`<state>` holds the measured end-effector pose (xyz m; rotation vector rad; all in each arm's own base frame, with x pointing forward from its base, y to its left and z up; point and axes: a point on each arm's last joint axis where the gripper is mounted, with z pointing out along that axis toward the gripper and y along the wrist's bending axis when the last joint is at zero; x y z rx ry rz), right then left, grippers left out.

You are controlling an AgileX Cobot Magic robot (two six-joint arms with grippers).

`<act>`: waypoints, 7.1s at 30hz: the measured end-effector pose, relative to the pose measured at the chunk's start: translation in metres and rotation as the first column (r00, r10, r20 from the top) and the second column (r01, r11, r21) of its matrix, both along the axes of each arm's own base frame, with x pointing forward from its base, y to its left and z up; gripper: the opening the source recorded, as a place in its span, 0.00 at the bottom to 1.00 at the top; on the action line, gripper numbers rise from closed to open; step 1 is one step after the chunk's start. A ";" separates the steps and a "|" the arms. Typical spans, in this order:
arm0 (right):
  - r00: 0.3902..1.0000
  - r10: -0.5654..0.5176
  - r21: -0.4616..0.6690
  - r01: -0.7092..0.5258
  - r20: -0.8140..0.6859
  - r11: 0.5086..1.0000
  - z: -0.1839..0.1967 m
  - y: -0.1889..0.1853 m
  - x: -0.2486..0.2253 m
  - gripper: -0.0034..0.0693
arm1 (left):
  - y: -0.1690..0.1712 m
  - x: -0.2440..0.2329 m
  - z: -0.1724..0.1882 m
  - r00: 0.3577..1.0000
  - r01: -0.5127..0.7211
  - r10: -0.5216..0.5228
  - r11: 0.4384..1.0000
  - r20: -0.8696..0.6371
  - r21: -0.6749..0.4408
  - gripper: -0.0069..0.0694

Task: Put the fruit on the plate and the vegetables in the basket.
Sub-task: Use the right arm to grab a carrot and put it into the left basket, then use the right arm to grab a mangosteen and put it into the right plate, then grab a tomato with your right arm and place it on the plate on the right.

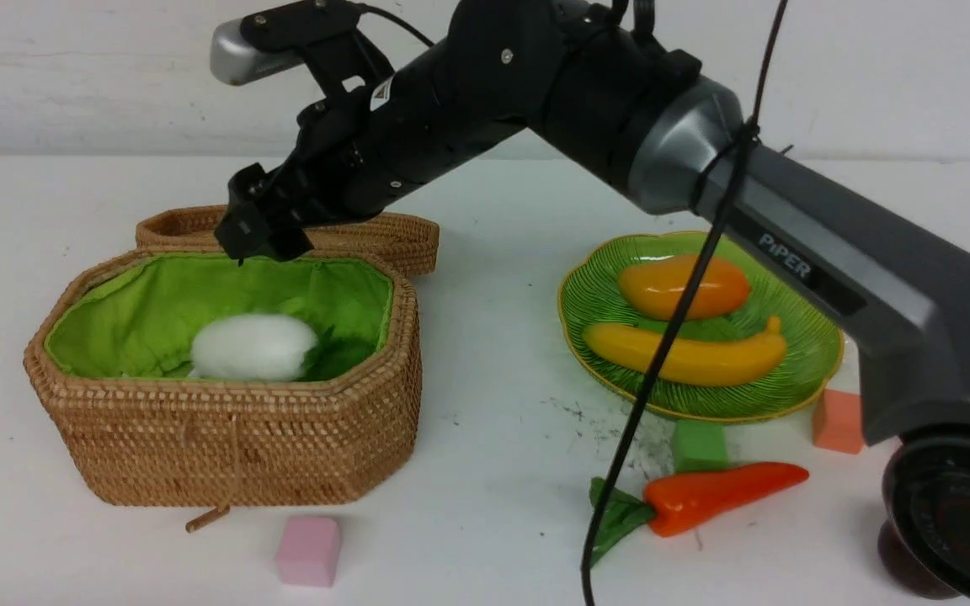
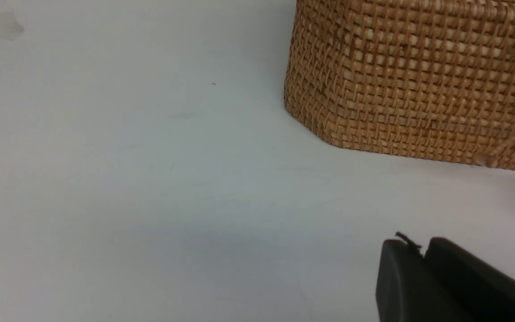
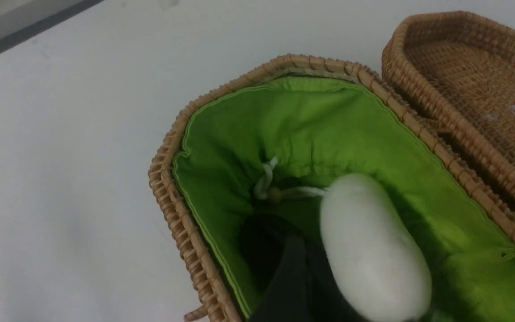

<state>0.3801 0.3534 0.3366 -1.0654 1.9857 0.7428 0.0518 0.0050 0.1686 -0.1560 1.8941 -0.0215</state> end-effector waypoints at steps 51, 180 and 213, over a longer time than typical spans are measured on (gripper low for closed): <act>0.812 0.584 -0.680 -0.437 -0.016 0.589 -0.136 -0.199 -0.060 0.74 | 0.000 0.000 0.000 1.000 0.000 0.000 1.000 0.000 0.000 0.23; 0.545 -0.759 -0.269 0.718 -0.357 0.642 -0.036 -0.297 0.007 0.84 | 0.000 0.000 0.000 1.000 0.000 0.000 1.000 0.000 0.000 0.37; 0.323 -0.866 -0.430 0.767 -0.381 0.476 -0.046 -0.376 0.034 0.87 | 0.000 0.000 0.000 1.000 0.000 0.000 1.000 0.000 0.000 0.40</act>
